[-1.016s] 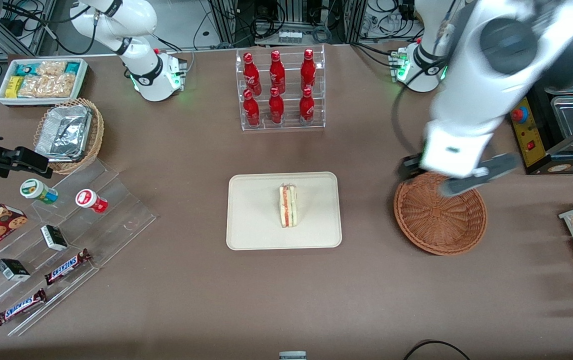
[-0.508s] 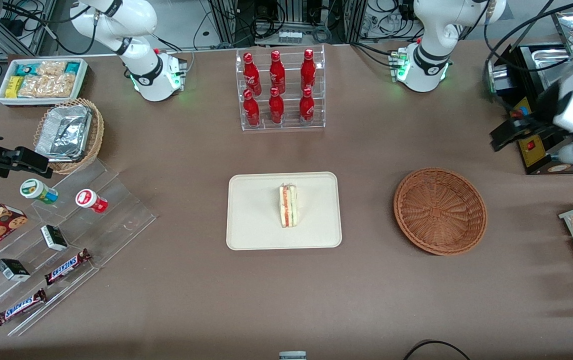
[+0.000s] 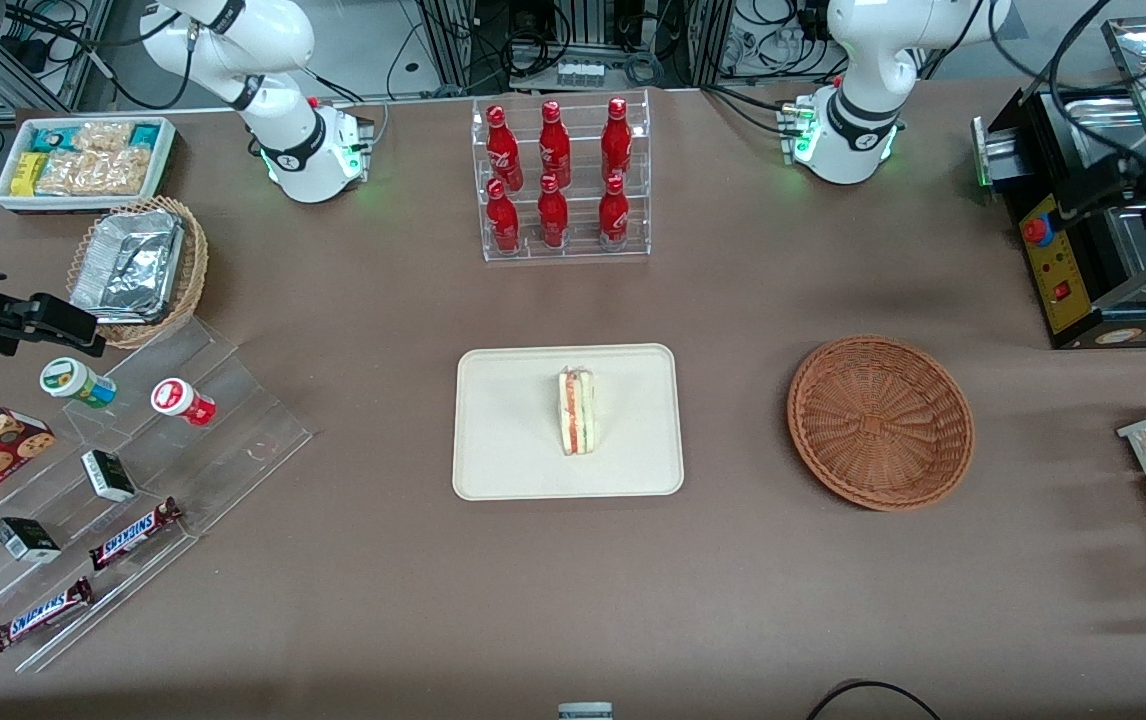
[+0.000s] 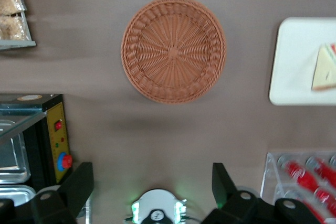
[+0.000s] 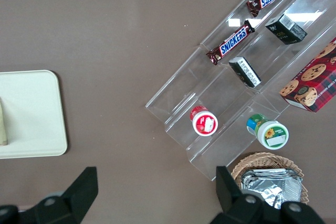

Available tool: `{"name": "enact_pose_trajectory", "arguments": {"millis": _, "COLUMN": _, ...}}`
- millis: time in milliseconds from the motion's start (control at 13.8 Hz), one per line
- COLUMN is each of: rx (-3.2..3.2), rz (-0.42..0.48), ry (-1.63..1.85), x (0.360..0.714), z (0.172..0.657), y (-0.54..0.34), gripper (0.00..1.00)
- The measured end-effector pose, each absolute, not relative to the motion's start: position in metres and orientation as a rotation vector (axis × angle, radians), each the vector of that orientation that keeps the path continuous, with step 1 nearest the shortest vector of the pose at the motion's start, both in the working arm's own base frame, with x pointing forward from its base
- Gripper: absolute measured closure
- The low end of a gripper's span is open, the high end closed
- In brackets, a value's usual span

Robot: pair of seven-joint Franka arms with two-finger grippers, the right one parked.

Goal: Place sandwich from basket to tray

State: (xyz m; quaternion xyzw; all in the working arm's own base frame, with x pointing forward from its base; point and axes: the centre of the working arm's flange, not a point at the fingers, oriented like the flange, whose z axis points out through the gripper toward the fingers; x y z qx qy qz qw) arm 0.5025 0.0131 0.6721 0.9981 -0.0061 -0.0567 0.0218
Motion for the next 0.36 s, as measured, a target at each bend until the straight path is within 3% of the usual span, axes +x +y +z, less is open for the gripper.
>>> {"name": "enact_pose_trajectory", "arguments": {"millis": 363, "rx": 3.086, "rz": -0.189, "ry": -0.084, "x": 0.4962, "z": 0.6670, "y": 0.0203, "gripper": 0.00}}
